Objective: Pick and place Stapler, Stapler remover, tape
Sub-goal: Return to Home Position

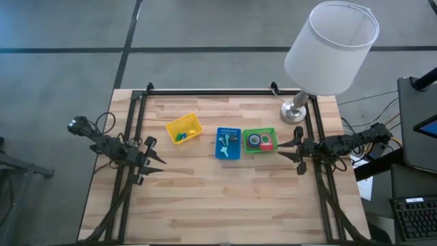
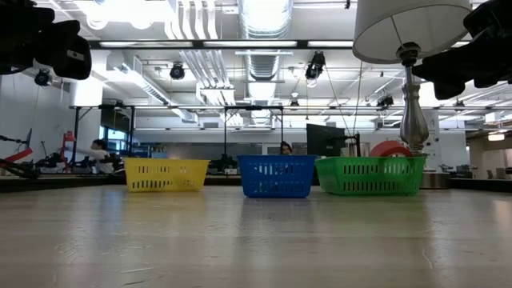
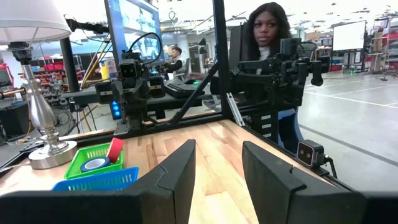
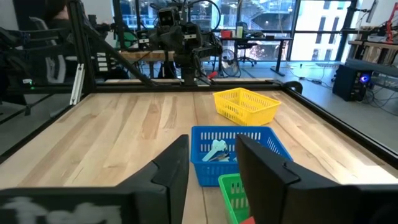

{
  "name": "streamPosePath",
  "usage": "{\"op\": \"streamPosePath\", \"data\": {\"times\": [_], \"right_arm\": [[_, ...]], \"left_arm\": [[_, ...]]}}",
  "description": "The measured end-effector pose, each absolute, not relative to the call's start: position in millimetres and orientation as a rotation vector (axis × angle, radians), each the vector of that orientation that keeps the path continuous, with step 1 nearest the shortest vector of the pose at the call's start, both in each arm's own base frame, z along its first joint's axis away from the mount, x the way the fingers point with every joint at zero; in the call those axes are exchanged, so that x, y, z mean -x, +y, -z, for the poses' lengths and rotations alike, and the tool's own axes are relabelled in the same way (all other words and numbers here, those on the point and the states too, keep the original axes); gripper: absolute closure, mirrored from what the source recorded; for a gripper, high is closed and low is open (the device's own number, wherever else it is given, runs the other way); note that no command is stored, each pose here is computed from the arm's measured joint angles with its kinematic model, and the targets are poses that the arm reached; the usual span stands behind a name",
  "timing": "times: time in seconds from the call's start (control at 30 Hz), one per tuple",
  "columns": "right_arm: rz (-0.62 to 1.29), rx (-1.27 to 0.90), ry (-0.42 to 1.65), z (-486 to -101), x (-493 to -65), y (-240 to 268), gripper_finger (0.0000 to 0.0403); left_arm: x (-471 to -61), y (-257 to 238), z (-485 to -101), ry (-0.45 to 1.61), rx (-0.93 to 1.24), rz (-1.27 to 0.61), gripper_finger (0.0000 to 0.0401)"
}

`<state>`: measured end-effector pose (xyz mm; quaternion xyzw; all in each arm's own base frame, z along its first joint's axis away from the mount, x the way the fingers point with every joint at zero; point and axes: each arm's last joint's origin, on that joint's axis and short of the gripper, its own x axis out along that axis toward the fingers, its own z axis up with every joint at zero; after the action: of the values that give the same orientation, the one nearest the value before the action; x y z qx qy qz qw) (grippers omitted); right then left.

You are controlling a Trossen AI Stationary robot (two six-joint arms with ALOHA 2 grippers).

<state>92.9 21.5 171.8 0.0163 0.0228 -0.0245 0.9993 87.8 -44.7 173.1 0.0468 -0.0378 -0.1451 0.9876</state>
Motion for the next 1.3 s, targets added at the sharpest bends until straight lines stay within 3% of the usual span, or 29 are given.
{"op": "streamPosePath", "data": {"times": [0.37,1.0,1.3], "right_arm": [[0.049,-0.032,0.045,-171.9,-92.8,21.5,0.0289],[0.049,-0.033,0.046,-171.8,-92.9,21.5,0.0268],[0.050,-0.033,0.045,-171.9,-92.8,21.5,0.0279]], "left_arm": [[-87.8,-44.7,-173.1,-0.076,-0.094,0.291,0.0266],[-87.8,-44.7,-173.1,-0.076,-0.094,0.291,0.0265],[-87.8,-44.7,-173.1,-0.076,-0.094,0.291,0.0266]]}}
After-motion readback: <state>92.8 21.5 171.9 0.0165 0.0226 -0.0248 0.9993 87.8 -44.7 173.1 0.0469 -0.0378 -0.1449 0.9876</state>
